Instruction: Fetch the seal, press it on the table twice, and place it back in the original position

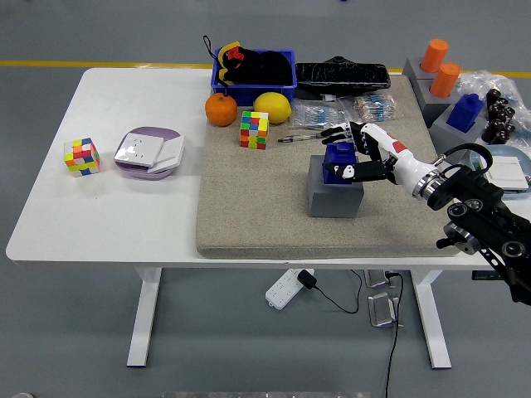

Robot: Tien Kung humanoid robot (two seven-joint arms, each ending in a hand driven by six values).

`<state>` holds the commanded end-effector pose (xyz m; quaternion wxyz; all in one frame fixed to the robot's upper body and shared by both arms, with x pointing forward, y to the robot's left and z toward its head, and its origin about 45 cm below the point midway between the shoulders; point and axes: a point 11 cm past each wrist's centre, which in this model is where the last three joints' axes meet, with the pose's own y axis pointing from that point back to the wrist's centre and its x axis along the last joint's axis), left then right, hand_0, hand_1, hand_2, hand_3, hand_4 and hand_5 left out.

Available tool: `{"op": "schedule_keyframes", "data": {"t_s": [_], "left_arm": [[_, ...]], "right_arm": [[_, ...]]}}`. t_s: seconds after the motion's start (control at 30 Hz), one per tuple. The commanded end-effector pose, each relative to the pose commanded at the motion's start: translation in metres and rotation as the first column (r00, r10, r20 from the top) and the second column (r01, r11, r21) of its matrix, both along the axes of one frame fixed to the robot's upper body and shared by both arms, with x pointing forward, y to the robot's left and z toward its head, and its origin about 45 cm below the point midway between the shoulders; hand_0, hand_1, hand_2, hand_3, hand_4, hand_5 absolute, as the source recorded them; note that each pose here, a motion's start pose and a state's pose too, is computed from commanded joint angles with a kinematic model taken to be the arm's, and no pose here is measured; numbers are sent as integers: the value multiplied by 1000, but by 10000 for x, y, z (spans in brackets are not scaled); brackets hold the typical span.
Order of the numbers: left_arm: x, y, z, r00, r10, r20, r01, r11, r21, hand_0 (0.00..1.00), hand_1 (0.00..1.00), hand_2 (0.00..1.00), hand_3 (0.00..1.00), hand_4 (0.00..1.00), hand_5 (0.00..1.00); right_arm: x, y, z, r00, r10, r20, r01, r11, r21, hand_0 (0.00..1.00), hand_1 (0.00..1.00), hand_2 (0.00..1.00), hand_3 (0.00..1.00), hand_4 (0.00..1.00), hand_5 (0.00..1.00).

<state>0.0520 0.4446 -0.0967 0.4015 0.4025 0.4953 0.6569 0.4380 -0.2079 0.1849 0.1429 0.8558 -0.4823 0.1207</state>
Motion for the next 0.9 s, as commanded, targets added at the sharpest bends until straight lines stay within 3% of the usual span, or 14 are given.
{"op": "schedule_keyframes", "data": {"t_s": [0.5, 0.53, 0.7, 0.73, 0.9], "left_arm": [[3, -8, -3, 1000, 4, 3, -4, 1000, -2, 825, 816, 786, 824, 755, 421], [5, -6, -2, 1000, 5, 4, -5, 1000, -1, 825, 816, 785, 824, 756, 424], [10, -2, 0, 1000, 6, 6, -6, 1000, 0, 825, 816, 785, 824, 756, 424], [10, -4, -1, 1000, 7, 6, -7, 1000, -1, 824, 816, 785, 824, 757, 421], [10, -5, -1, 1000, 13, 9, -13, 1000, -1, 824, 816, 785, 824, 757, 421]], "right_arm": [[-9, 52, 38, 1000, 29, -7, -29, 999, -37, 827, 835, 831, 847, 998, 2], [-1, 48, 59, 1000, 30, -7, -30, 999, -39, 919, 909, 904, 925, 998, 126], [33, 13, 127, 999, 33, -2, -33, 998, -57, 919, 909, 904, 925, 998, 126], [36, 8, 137, 999, 35, -2, -35, 998, -60, 976, 960, 959, 981, 998, 264], [15, -11, 195, 998, 62, -4, -62, 993, -101, 976, 960, 959, 981, 998, 264]]}}
